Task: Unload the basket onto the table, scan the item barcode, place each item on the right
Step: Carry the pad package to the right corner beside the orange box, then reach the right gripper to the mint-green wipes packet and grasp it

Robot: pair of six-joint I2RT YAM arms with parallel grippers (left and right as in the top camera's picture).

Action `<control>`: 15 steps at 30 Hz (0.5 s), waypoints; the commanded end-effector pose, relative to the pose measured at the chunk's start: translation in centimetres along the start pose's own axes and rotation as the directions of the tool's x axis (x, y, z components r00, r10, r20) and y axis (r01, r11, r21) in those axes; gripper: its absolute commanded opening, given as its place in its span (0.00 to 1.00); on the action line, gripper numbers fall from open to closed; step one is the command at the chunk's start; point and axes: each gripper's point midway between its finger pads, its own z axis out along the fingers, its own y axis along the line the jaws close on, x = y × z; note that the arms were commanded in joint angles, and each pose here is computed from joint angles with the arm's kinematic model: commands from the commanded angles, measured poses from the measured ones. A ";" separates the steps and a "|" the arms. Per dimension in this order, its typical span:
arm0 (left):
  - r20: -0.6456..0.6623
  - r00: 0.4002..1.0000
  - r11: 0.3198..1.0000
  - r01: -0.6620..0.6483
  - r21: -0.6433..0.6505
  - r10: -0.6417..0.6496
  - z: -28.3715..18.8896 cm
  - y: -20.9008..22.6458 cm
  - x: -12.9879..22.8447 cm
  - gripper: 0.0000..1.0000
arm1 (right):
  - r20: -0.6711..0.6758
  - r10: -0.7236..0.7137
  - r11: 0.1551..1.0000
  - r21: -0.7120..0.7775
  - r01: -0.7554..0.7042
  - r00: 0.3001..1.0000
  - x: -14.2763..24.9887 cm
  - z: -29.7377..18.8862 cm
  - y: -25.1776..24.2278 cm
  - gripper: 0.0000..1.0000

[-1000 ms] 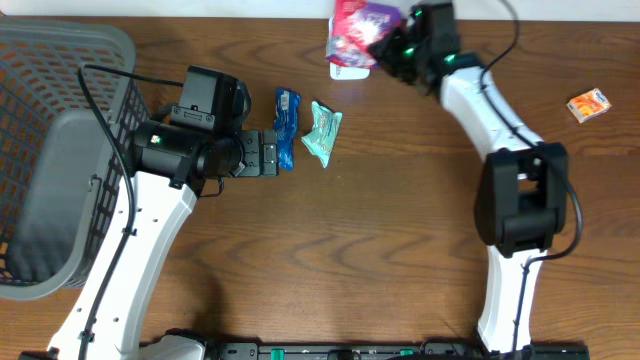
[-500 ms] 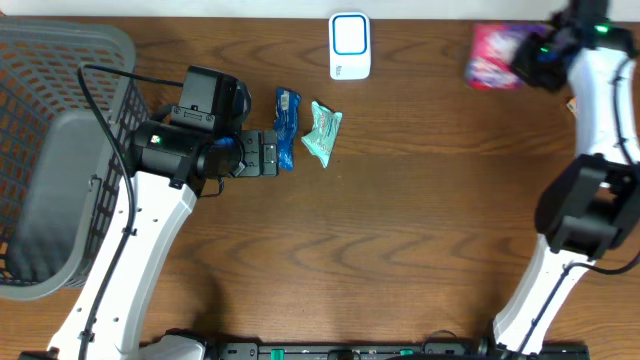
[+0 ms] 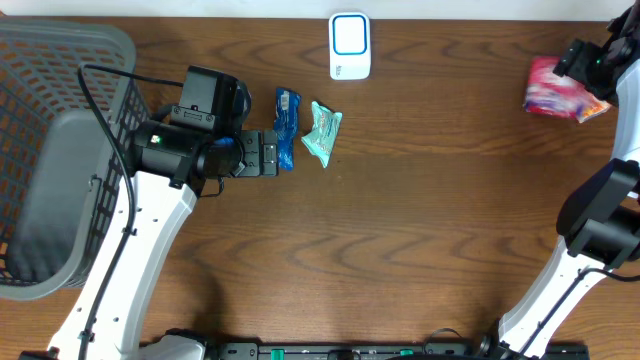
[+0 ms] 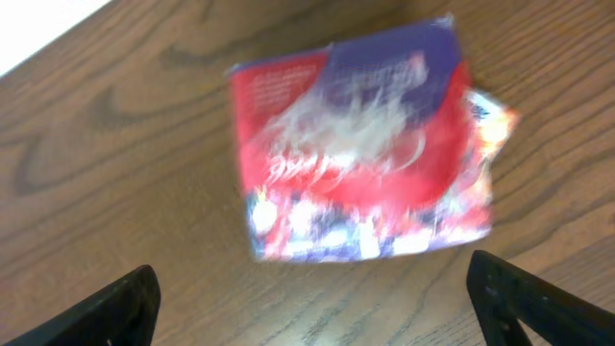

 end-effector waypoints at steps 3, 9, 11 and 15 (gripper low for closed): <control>0.001 1.000 1.000 -0.011 -0.011 0.011 0.0 0.3 -0.1 0.98 | -0.094 -0.029 1.000 -0.012 0.028 0.995 2.4 2.5 0.7 0.99; 0.001 1.000 1.000 -0.011 -0.011 0.011 0.0 0.3 -0.1 0.98 | -0.127 -0.099 0.983 -0.170 0.077 0.987 3.6 0.8 5.0 0.99; 0.001 1.000 1.000 -0.011 -0.011 0.011 0.0 0.3 -0.1 0.98 | -0.101 -0.121 0.965 -0.243 0.094 0.987 3.3 -1.0 7.4 0.99; 0.000 1.000 1.000 -0.011 -0.011 0.011 0.0 0.3 -0.1 0.98 | -0.037 -0.174 0.923 -0.353 0.150 0.984 2.9 -4.7 11.8 0.98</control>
